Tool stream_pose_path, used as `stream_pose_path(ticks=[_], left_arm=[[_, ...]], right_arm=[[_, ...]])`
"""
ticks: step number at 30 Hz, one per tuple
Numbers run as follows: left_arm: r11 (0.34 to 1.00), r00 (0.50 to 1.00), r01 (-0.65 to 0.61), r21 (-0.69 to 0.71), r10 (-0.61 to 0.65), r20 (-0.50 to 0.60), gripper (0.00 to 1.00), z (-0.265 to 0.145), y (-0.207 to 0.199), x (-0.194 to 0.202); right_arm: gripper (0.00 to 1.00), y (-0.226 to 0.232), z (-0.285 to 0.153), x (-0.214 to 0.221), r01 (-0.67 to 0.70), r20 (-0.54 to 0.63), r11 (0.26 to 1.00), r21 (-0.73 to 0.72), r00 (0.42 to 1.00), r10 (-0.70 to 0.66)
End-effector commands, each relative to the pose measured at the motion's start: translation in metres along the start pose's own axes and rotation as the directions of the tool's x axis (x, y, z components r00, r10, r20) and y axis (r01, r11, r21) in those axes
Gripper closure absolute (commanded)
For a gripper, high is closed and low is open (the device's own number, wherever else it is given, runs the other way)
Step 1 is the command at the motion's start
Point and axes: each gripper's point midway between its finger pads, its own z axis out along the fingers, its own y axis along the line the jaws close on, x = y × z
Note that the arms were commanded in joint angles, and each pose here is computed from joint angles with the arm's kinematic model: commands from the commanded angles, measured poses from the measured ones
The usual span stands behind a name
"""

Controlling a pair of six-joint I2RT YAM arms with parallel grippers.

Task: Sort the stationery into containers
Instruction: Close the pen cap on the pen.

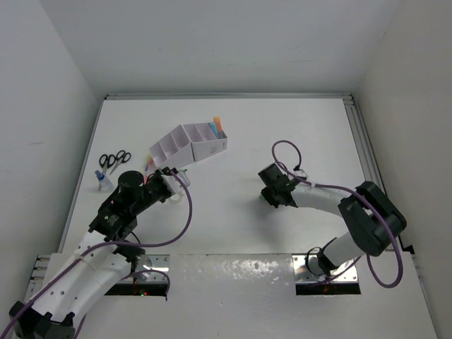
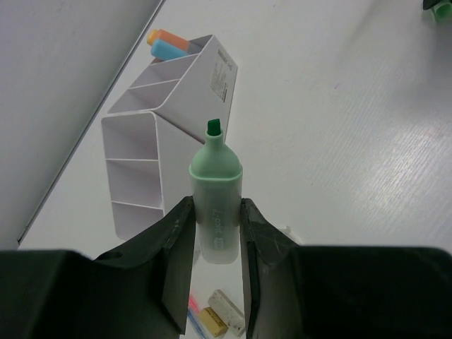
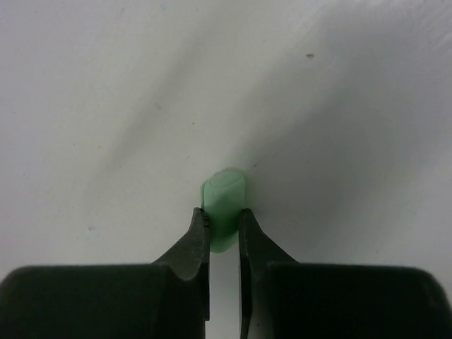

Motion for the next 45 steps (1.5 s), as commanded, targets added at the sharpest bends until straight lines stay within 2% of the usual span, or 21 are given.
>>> stream_pose_path(ticks=[1, 2, 3, 4, 5, 6, 7, 9, 10, 12, 13, 16, 17, 20, 22, 28, 34, 45], left_arm=[[1.000, 0.997, 0.016, -0.018, -0.015, 0.073, 1.00, -0.004, 0.010, -0.024], [1.000, 0.996, 0.022, -0.012, -0.021, 0.089, 1.00, -0.005, 0.011, -0.030], [0.998, 0.992, 0.055, 0.018, -0.057, 0.110, 1.00, -0.006, 0.006, -0.036], [0.996, 0.989, 0.080, 0.038, -0.084, 0.122, 1.00, -0.007, 0.003, -0.040], [0.993, 0.983, 0.103, 0.059, -0.111, 0.147, 1.00, -0.008, 0.002, -0.049], [0.978, 0.966, 0.166, 0.123, -0.187, 0.177, 1.00, -0.009, -0.008, -0.060], [0.968, 0.954, 0.194, 0.158, -0.224, 0.201, 1.00, -0.009, -0.011, -0.069], [0.919, 0.907, 0.280, 0.276, -0.348, 0.238, 1.00, -0.013, -0.025, -0.091], [0.907, 0.886, 0.294, 0.302, -0.377, 0.268, 1.00, -0.013, -0.025, -0.102], [0.853, 0.836, 0.383, 0.354, -0.483, 0.260, 1.00, -0.014, -0.028, -0.114], [0.832, 0.811, 0.418, 0.365, -0.522, 0.263, 1.00, -0.013, -0.025, -0.122], [0.803, 0.789, 0.478, 0.356, -0.571, 0.228, 1.00, -0.004, -0.021, -0.123], [0.766, 0.754, 0.541, 0.346, -0.625, 0.203, 1.00, -0.002, -0.015, -0.128], [0.704, 0.713, 0.634, 0.321, -0.693, 0.110, 1.00, 0.009, -0.012, -0.124], [0.676, 0.692, 0.670, 0.306, -0.718, 0.073, 1.00, 0.014, -0.011, -0.122], [0.652, 0.651, 0.699, 0.294, -0.750, 0.115, 1.00, 0.012, 0.001, -0.135], [0.664, 0.658, 0.699, 0.265, -0.742, 0.125, 1.00, 0.011, 0.004, -0.131], [0.694, 0.678, 0.669, 0.265, -0.716, 0.163, 1.00, 0.006, 0.010, -0.138]], right_arm=[[1.00, 0.017, -0.008, -0.014, 0.189, 0.069, 0.979, -0.078, 0.981, -0.183], [1.00, 0.028, -0.013, -0.017, 0.242, 0.093, 0.962, -0.125, 0.968, -0.231], [1.00, 0.060, -0.032, -0.026, 0.269, 0.148, 0.929, -0.253, 0.960, -0.238], [1.00, 0.075, -0.044, -0.028, 0.388, 0.194, 0.865, -0.317, 0.920, -0.342], [1.00, 0.097, -0.061, -0.032, 0.423, 0.238, 0.814, -0.398, 0.905, -0.353], [1.00, 0.130, -0.088, -0.038, 0.445, 0.303, 0.736, -0.510, 0.894, -0.331], [1.00, 0.157, -0.124, -0.046, 0.511, 0.381, 0.628, -0.586, 0.859, -0.344], [1.00, 0.190, -0.169, -0.048, 0.564, 0.461, 0.505, -0.654, 0.826, -0.325], [1.00, 0.212, -0.201, -0.055, 0.612, 0.527, 0.428, -0.665, 0.790, -0.311], [1.00, 0.233, -0.238, -0.040, 0.639, 0.561, 0.301, -0.707, 0.767, -0.311], [1.00, 0.245, -0.261, -0.026, 0.652, 0.581, 0.211, -0.728, 0.751, -0.314], [1.00, 0.264, -0.299, -0.010, 0.651, 0.616, 0.076, -0.755, 0.744, -0.259], [1.00, 0.266, -0.307, 0.005, 0.646, 0.617, 0.028, -0.763, 0.740, -0.266], [1.00, 0.276, -0.338, 0.018, 0.650, 0.653, -0.083, -0.755, 0.733, -0.193], [1.00, 0.278, -0.345, 0.022, 0.676, 0.685, -0.119, -0.728, 0.707, -0.175], [1.00, 0.277, -0.346, 0.036, 0.696, 0.715, -0.164, -0.699, 0.673, -0.191], [1.00, 0.272, -0.338, 0.028, 0.716, 0.724, -0.115, -0.688, 0.668, -0.174], [1.00, 0.269, -0.319, 0.034, 0.723, 0.722, -0.089, -0.685, 0.660, -0.208]])
